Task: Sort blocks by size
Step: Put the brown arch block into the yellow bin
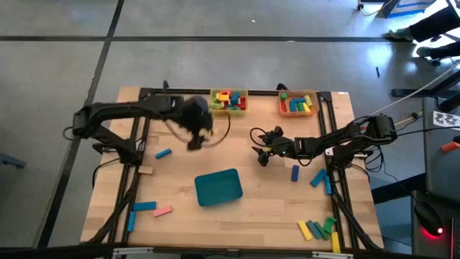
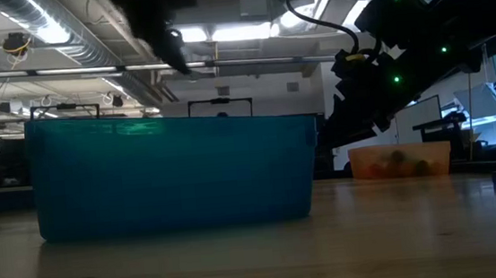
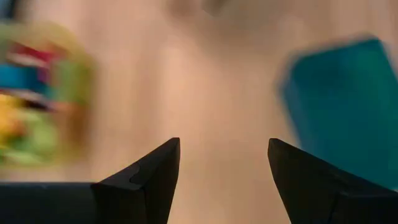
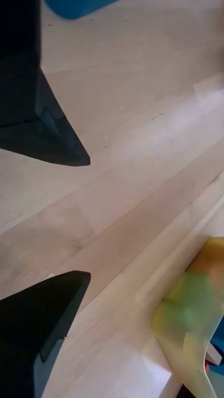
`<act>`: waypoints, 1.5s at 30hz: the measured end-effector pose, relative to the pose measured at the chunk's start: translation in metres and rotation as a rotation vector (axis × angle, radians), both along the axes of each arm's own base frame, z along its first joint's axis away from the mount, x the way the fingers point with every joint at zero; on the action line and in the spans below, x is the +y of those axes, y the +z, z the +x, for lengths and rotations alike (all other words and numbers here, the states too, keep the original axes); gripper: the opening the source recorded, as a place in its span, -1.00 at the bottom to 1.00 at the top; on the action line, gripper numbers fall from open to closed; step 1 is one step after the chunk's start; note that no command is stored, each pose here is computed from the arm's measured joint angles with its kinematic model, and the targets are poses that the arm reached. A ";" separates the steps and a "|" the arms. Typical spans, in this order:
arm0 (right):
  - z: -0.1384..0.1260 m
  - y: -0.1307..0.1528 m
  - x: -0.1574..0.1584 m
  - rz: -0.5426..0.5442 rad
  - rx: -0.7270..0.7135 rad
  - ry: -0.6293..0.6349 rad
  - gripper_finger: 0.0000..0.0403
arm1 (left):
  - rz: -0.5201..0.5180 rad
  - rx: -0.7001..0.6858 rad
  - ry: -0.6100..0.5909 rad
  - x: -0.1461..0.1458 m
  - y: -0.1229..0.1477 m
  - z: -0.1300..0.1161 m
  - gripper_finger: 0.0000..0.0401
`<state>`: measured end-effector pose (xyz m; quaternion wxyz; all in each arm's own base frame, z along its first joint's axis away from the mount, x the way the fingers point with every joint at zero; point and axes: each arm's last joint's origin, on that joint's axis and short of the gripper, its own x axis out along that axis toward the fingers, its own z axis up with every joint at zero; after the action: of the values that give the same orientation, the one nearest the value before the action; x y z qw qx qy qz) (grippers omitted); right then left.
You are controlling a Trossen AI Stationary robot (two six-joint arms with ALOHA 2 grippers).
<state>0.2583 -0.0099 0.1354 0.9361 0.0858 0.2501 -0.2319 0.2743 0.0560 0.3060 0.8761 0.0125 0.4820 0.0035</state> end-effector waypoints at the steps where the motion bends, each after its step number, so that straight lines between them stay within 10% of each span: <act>1: 0.000 0.000 0.000 0.000 0.000 0.000 0.45 | -0.025 0.036 -0.007 -0.011 -0.001 -0.002 0.12; 19: 0.000 0.000 0.000 0.005 0.000 0.007 0.45 | -0.031 0.525 0.013 -0.107 -0.055 -0.047 0.12; 45: 0.000 0.000 0.000 0.005 -0.002 0.007 0.45 | -0.019 0.943 0.077 -0.104 -0.151 -0.116 0.12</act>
<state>0.2584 -0.0096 0.1354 0.9369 0.0874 0.2501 -0.2282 0.1581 -0.0477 0.1553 0.5610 -0.0130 0.8273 0.0254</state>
